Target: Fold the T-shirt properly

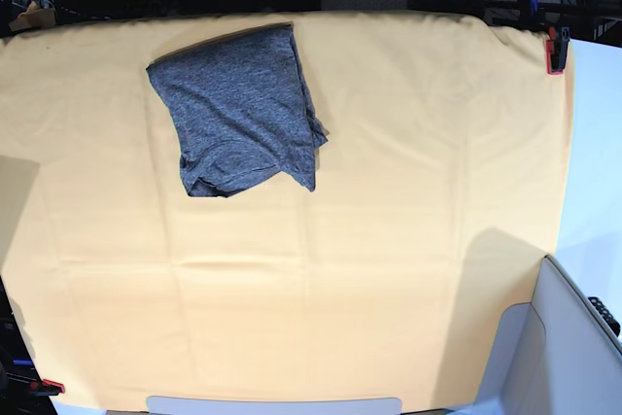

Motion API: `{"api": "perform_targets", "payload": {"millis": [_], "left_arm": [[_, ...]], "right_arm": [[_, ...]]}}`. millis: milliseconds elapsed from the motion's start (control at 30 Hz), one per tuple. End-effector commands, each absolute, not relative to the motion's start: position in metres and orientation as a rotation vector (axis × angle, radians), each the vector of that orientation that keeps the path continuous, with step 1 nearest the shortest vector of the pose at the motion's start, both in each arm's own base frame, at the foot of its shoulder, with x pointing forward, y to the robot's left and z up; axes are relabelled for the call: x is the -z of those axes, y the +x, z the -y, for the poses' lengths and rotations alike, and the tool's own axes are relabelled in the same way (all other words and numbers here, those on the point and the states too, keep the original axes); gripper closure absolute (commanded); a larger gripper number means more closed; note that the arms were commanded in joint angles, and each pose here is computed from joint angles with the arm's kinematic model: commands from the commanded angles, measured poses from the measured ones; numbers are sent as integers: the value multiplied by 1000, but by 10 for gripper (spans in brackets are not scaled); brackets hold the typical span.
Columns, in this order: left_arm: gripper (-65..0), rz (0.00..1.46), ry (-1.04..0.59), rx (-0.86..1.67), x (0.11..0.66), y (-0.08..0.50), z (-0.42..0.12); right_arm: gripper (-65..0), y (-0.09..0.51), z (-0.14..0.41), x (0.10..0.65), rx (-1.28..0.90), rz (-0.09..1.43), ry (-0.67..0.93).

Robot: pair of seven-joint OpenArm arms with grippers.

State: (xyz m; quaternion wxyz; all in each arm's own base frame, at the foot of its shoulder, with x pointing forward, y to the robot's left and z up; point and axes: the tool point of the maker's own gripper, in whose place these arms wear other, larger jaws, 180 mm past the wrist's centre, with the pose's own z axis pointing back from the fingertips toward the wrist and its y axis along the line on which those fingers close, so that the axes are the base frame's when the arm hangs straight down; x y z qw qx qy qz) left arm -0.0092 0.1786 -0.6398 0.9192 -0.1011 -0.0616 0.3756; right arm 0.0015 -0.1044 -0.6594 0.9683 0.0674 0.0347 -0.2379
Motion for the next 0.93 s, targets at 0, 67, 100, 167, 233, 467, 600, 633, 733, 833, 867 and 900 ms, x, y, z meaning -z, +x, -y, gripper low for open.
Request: {"api": "perform_targets", "payload": {"millis": [0,67,100,167,233,467,600,633,733,833,867,900], "left_arm": [[-13,138,-177,-690,639,-12,-190],[-13,159,-178,-570,642,-6,-182],[-13,155,-173,-522,644,-6,-180],[-13,122,-157,-436,649,-10,-177],[-13,89,-159,-339,653,-10,-169],[-13,60,-16,-69,660,-12,-166],[-14,128,146,46,657,-2,-193],[-14,125,170,56,657,-4,-199],[-14,123,186,58,656,-5,-206],[-14,125,182,57,656,-5,-203],[-14,125,180,57,656,-5,-202],[-14,129,177,55,656,-4,-201]], "right_arm": [[-16,14,101,660,433,-25,118],[-16,28,104,661,315,50,54],[-16,32,107,661,247,71,20],[-16,39,114,660,128,109,-48],[-16,44,120,659,58,138,-96],[-17,43,134,657,35,142,-171],[-16,42,140,656,37,140,-202],[-16,42,141,656,38,140,-205],[-16,43,139,656,43,142,-202],[-16,45,138,656,48,148,-201],[-16,45,137,656,48,148,-200],[-16,45,136,656,50,147,-198]]}}
